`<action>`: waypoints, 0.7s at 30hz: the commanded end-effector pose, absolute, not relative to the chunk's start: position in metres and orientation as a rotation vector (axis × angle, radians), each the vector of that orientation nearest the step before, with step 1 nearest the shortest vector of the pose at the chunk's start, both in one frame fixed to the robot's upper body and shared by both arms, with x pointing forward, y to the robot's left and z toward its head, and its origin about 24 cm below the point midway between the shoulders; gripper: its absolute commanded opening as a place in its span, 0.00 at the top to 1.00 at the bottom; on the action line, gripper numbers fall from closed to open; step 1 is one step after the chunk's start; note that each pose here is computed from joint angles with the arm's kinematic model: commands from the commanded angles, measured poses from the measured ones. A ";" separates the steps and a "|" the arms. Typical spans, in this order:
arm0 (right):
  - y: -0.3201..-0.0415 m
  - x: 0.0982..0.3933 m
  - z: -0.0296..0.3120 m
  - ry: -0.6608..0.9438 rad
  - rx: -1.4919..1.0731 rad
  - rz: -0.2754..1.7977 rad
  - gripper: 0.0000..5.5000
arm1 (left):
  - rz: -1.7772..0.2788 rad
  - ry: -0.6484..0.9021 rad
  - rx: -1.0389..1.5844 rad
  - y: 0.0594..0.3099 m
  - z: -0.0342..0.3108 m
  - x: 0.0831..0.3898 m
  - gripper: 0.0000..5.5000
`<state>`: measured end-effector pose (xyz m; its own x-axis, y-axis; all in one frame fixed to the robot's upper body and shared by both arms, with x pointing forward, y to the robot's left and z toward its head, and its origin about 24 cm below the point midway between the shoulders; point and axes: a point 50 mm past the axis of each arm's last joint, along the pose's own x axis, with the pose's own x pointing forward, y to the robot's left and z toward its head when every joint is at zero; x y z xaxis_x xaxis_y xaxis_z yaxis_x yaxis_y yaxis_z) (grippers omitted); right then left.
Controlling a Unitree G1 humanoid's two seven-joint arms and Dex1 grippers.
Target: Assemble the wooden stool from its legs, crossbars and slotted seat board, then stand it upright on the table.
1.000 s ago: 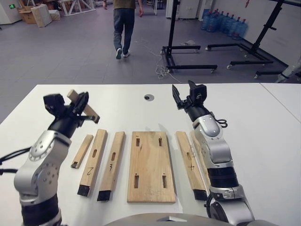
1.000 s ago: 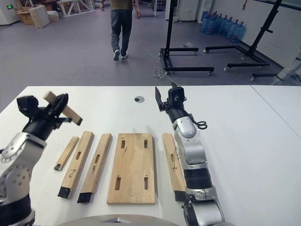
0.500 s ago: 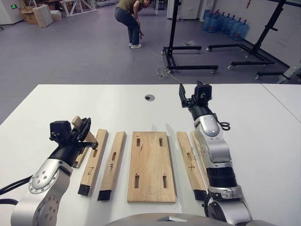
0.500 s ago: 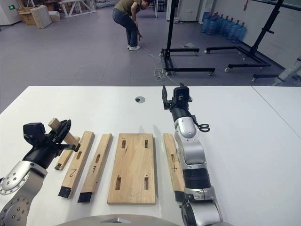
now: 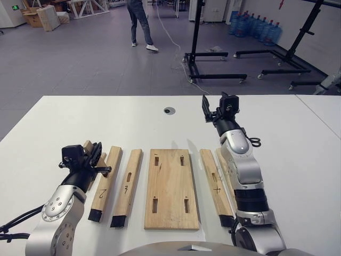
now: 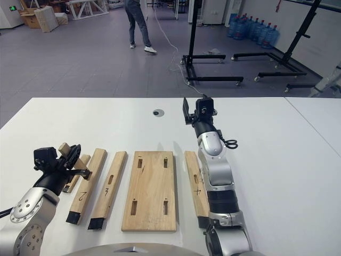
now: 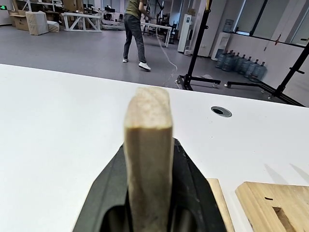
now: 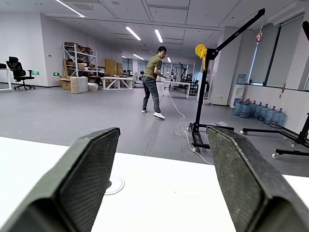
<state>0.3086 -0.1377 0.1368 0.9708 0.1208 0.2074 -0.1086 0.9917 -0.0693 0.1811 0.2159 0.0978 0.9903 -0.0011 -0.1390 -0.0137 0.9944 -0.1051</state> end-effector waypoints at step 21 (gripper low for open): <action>-0.149 0.317 0.144 -0.219 -0.009 0.059 0.40 | -0.025 0.221 -0.009 0.219 0.058 0.184 0.93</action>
